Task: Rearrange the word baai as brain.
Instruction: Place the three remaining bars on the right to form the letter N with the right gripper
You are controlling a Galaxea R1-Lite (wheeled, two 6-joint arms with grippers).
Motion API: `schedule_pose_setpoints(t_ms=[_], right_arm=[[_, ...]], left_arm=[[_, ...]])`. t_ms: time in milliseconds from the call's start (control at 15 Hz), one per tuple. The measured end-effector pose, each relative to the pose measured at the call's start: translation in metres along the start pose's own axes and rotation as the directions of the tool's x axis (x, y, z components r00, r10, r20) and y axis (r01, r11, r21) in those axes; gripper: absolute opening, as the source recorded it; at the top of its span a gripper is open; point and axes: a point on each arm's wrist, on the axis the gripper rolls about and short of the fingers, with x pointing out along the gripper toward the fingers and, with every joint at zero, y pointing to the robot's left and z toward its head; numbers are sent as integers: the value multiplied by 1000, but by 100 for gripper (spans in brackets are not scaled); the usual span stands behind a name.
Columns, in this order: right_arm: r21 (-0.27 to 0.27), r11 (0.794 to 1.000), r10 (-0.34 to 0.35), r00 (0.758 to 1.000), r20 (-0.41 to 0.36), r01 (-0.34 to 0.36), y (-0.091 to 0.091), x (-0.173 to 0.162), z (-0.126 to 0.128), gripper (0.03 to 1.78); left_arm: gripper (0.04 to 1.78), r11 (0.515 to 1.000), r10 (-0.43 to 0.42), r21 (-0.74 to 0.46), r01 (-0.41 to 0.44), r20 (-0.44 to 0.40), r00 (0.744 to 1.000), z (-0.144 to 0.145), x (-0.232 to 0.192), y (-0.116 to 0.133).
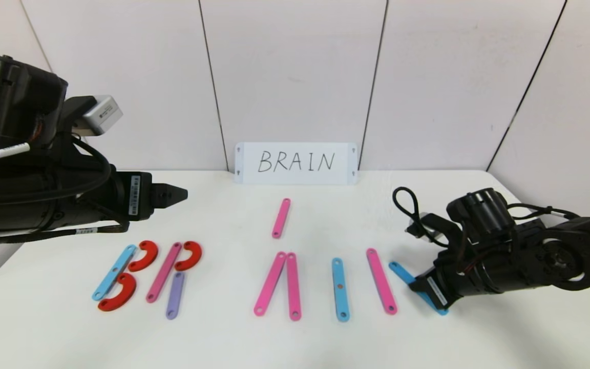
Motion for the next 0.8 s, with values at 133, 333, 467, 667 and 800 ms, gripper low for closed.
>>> schedule_pose_setpoints(t_ms=[133, 333, 467, 667, 800], right_arm=[[-1, 1000, -2, 1000, 7, 2, -3, 4, 6, 27], [-1, 1000, -3, 1000, 16, 3, -6, 11, 13, 27], [3, 1000, -2, 1000, 22, 2, -7, 12, 16, 27], [6, 1000, -3, 1000, 26, 3, -8, 14, 19, 27], [4, 1000, -3, 1000, 25, 3, -7, 15, 18, 27]], left_arm=[[169, 1000, -1, 1, 1, -1, 1000, 0, 0, 0], [169, 1000, 0, 1, 0, -2, 1000, 0, 0, 0], [169, 1000, 0, 6, 0, -3, 1000, -1, 1, 0], [169, 1000, -1, 12, 1, -5, 1000, -1, 1, 0], [169, 1000, 0, 12, 0, -7, 1000, -1, 2, 0]])
